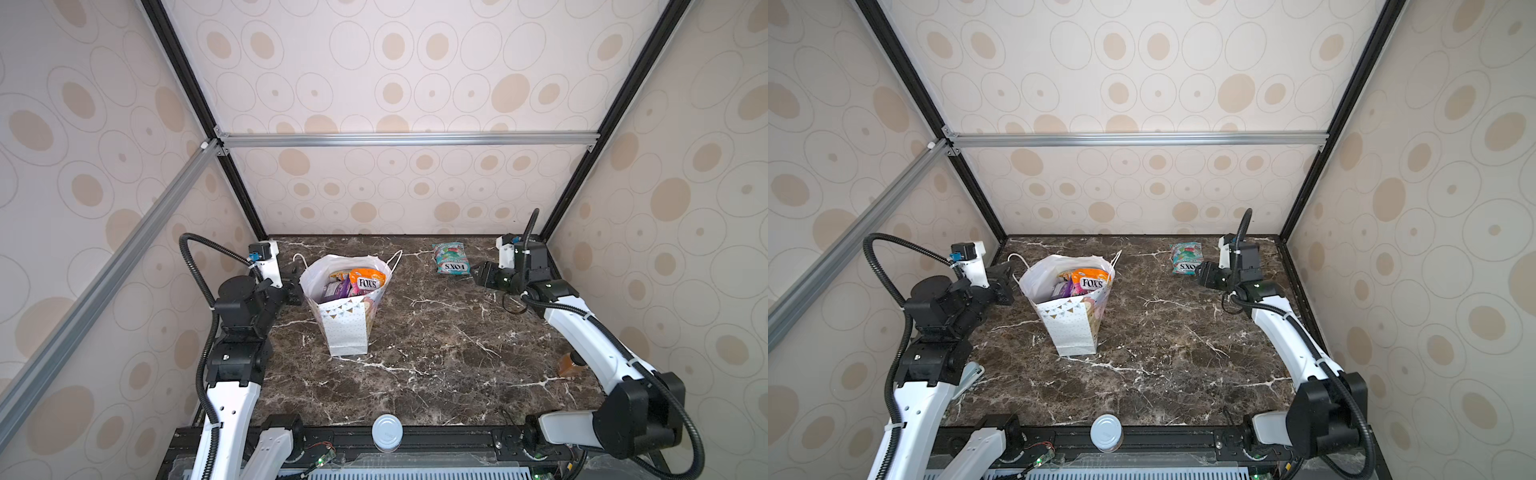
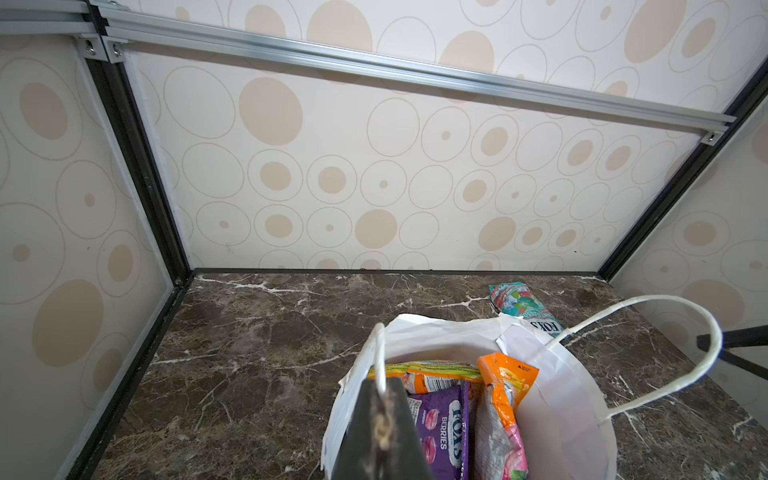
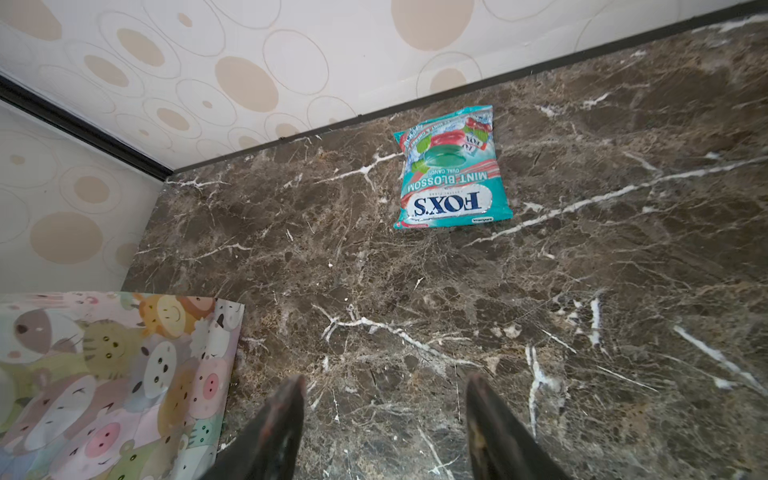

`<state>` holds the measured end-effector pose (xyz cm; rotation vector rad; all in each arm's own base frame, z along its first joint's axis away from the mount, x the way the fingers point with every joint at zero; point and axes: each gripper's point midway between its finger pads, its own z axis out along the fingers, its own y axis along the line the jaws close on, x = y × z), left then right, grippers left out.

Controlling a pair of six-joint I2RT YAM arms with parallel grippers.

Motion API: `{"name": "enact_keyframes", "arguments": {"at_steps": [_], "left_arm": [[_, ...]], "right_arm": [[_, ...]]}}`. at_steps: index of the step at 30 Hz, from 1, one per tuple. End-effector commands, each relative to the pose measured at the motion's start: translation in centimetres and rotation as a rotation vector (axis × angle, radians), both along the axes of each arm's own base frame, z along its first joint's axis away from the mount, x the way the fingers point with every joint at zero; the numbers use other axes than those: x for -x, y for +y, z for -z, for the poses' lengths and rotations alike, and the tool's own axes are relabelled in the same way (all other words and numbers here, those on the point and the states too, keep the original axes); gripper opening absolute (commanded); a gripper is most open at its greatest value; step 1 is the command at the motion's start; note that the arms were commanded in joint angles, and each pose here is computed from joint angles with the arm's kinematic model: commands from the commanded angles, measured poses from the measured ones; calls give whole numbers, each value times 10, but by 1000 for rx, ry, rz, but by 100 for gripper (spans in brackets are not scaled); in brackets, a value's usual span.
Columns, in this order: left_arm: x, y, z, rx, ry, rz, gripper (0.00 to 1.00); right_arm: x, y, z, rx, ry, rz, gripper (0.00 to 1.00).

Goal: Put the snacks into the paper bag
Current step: 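Lift the right gripper out of the bag toward the teal packet, then lower the open right gripper over the teal Mint Blossom packet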

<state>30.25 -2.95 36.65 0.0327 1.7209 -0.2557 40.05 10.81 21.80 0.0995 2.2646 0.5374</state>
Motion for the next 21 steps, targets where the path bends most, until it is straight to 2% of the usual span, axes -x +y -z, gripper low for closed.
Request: {"name": "enact_keyframes", "arguments": {"at_steps": [1,5,15,21], "left_arm": [[3,1,-28,-18,-100,0,0],[4,2,-29,-20,-102,-4,0],[4,1,-28,-19,-100,2,0],[4,1,-29,-22,-102,-1,0]], "right_arm": [[-16,4,2,-3,0,-21,64],[-31,-5,22,33,37,3,64],[-66,-16,78,-5,180,5,62],[-82,-23,91,-4,196,24,62]]}}
